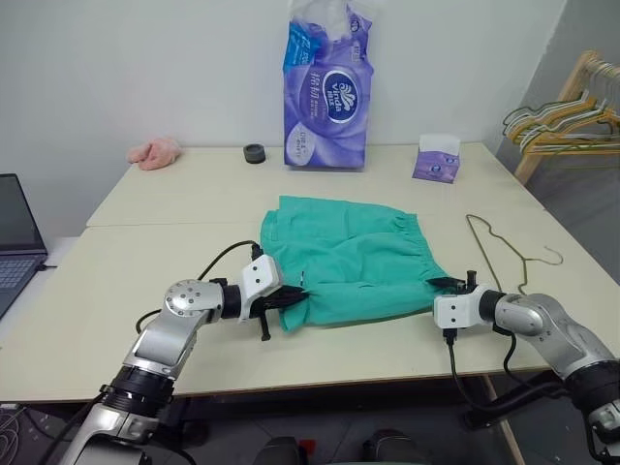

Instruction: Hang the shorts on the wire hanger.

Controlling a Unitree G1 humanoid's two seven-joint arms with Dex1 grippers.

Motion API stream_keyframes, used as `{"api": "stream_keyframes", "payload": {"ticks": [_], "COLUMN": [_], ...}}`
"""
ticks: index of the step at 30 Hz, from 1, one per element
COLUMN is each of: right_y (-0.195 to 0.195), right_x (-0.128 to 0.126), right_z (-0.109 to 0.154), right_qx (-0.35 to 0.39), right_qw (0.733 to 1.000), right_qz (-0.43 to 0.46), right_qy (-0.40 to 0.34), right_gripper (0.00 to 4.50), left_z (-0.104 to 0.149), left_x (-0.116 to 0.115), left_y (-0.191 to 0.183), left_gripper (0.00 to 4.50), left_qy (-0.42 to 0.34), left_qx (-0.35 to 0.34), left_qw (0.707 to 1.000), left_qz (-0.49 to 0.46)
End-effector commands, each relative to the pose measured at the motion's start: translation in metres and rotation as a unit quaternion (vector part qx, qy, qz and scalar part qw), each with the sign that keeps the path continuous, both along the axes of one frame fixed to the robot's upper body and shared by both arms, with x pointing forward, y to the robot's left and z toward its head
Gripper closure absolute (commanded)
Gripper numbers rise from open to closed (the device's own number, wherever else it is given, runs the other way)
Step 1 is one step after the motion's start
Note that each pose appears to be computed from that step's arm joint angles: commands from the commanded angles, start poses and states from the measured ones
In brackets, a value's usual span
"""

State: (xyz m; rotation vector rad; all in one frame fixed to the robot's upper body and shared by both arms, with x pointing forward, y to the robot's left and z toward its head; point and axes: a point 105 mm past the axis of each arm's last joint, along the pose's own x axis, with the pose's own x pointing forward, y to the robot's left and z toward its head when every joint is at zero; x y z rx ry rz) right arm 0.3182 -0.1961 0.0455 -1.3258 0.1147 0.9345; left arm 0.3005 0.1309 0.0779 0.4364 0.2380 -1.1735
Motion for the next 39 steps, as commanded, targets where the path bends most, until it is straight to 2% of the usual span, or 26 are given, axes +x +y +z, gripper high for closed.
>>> {"api": "stream_keyframes", "payload": {"ticks": [1, 2, 6, 10, 13, 15, 17, 18, 19, 20, 21, 22, 23, 24, 26, 29, 30, 32, 33, 35, 37, 39], "right_y": [0.009, 0.012, 0.023, 0.034, 0.035, 0.033, 0.028, 0.027, 0.029, 0.031, 0.033, 0.035, 0.04, 0.046, 0.057, 0.064, 0.066, 0.067, 0.066, 0.064, 0.061, 0.055], "right_x": [-0.004, -0.012, -0.043, -0.086, -0.095, -0.082, -0.029, 0.001, 0.031, 0.06, 0.078, 0.089, 0.115, 0.133, 0.147, 0.139, 0.131, 0.118, 0.113, 0.109, 0.114, 0.12], "right_z": [0.026, 0.033, 0.058, 0.1, 0.112, 0.116, 0.116, 0.119, 0.124, 0.135, 0.143, 0.147, 0.174, 0.208, 0.283, 0.347, 0.372, 0.401, 0.408, 0.403, 0.375, 0.323], "right_qx": [0.048, 0.061, 0.092, 0.111, 0.113, 0.124, 0.138, 0.134, 0.135, 0.129, 0.121, 0.116, 0.112, 0.119, 0.134, 0.16, 0.178, 0.196, 0.203, 0.2, 0.188, 0.174], "right_qw": [0.999, 0.997, 0.988, 0.958, 0.941, 0.932, 0.942, 0.954, 0.964, 0.975, 0.981, 0.984, 0.99, 0.988, 0.96, 0.918, 0.895, 0.864, 0.853, 0.853, 0.877, 0.913], "right_qz": [0.008, 0.018, 0.052, 0.089, 0.084, 0.066, 0.025, 0.007, -0.012, -0.03, -0.039, -0.044, -0.07, -0.09, -0.109, -0.1, -0.094, -0.081, -0.069, -0.043, -0.025, -0.003], "right_qy": [0.011, 0.033, 0.114, 0.248, 0.308, 0.333, 0.305, 0.269, 0.231, 0.18, 0.147, 0.13, 0.042, -0.047, -0.22, -0.35, -0.397, -0.457, -0.476, -0.48, -0.442, -0.369], "right_gripper": [4.13, 4.49, 4.49, 4.49, 4.49, 4.49, 4.49, 4.49, 4.49, 4.49, 4.49, 4.49, 4.49, 4.49, 4.49, 4.49, 4.49, 4.49, 4.49, 4.49, 4.49, 4.49], "left_z": [0.015, 0.016, 0.022, 0.053, 0.061, 0.054, 0.041, 0.042, 0.049, 0.067, 0.082, 0.09, 0.131, 0.18, 0.278, 0.351, 0.375, 0.404, 0.408, 0.397, 0.365, 0.305], "left_x": [0.0, -0.009, -0.044, -0.088, -0.093, -0.082, -0.036, -0.002, 0.033, 0.073, 0.098, 0.112, 0.14, 0.158, 0.163, 0.146, 0.136, 0.121, 0.117, 0.118, 0.127, 0.139], "left_y": [0.006, 0.007, 0.017, 0.034, 0.04, 0.044, 0.043, 0.041, 0.038, 0.036, 0.034, 0.032, 0.035, 0.039, 0.049, 0.051, 0.048, 0.043, 0.039, 0.034, 0.035, 0.043], "left_gripper": [4.5, 4.5, 4.5, 4.5, 4.5, 4.5, 4.5, 4.5, 4.5, 4.5, 4.5, 4.5, 4.5, 4.5, 4.5, 4.5, 4.5, 4.5, 4.5, 4.5, 4.5, 4.5], "left_qy": [-0.012, 0.005, 0.077, 0.206, 0.249, 0.256, 0.223, 0.179, 0.126, 0.053, 0.007, -0.018, -0.111, -0.198, -0.344, -0.46, -0.5, -0.559, -0.579, -0.576, -0.529, -0.444], "left_qx": [0.001, 0.006, 0.036, 0.035, 0.032, 0.045, 0.05, 0.055, 0.059, 0.061, 0.062, 0.062, 0.066, 0.063, 0.035, 0.04, 0.041, 0.057, 0.077, 0.108, 0.132, 0.17], "left_qw": [1.0, 0.999, 0.989, 0.96, 0.95, 0.95, 0.966, 0.979, 0.989, 0.997, 0.996, 0.995, 0.98, 0.955, 0.888, 0.826, 0.802, 0.766, 0.756, 0.768, 0.809, 0.863], "left_qz": [-0.019, -0.042, -0.123, -0.187, -0.186, -0.171, -0.118, -0.081, -0.041, 0.02, 0.058, 0.079, 0.15, 0.213, 0.303, 0.324, 0.322, 0.311, 0.295, 0.259, 0.221, 0.169]}}
